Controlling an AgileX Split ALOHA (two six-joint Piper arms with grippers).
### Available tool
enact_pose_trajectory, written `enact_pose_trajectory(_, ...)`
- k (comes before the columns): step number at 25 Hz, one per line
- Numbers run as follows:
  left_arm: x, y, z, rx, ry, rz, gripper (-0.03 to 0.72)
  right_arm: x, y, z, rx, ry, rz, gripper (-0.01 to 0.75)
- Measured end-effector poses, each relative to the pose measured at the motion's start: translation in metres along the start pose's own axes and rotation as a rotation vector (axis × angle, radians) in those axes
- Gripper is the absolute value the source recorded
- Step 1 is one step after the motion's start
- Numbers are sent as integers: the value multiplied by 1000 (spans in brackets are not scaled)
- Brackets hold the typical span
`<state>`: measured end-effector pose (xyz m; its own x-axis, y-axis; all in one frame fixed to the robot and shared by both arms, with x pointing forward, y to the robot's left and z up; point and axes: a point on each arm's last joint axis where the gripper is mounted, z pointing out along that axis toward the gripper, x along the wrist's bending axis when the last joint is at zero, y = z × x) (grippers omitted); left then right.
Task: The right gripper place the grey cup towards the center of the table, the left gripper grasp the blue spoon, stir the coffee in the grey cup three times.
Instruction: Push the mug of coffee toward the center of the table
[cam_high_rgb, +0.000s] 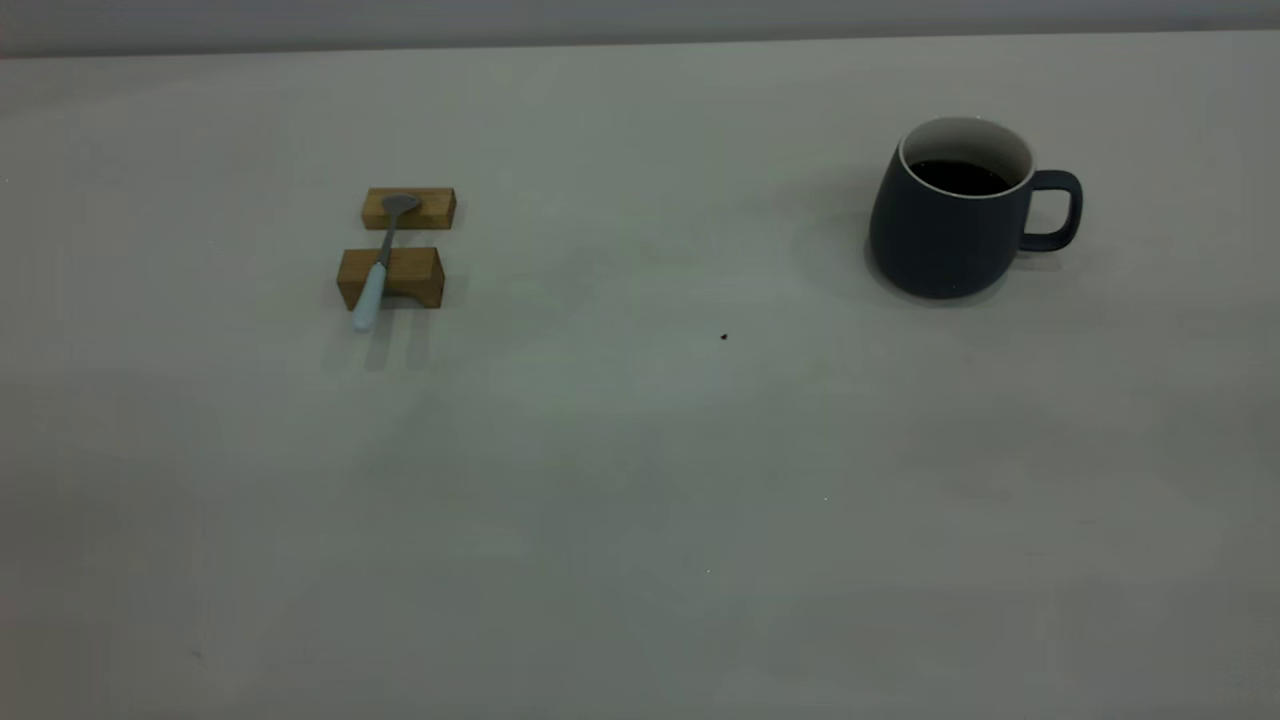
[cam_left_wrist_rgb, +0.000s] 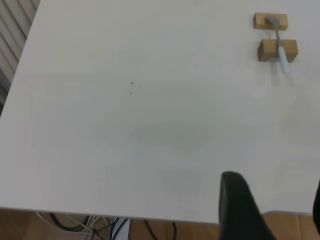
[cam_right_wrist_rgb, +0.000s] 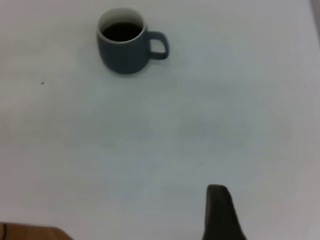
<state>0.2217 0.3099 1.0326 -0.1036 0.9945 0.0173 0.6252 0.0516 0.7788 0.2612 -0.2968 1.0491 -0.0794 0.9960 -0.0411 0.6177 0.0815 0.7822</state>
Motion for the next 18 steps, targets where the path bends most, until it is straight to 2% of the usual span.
enact_pose_trajectory(6,0,0,0,0,0,0,436,-3,47,51,132,18,-114,541)
enact_pose_trajectory(10,0,0,0,0,0,0,436,-5,72,100,166,38,-234,570)
enact_pose_trajectory(14,0,0,0,0,0,0,436,-6,81,151,208,67,-380,583)
enact_pose_trajectory(18,0,0,0,0,0,0,436,-4,78,198,236,104,-467,584)
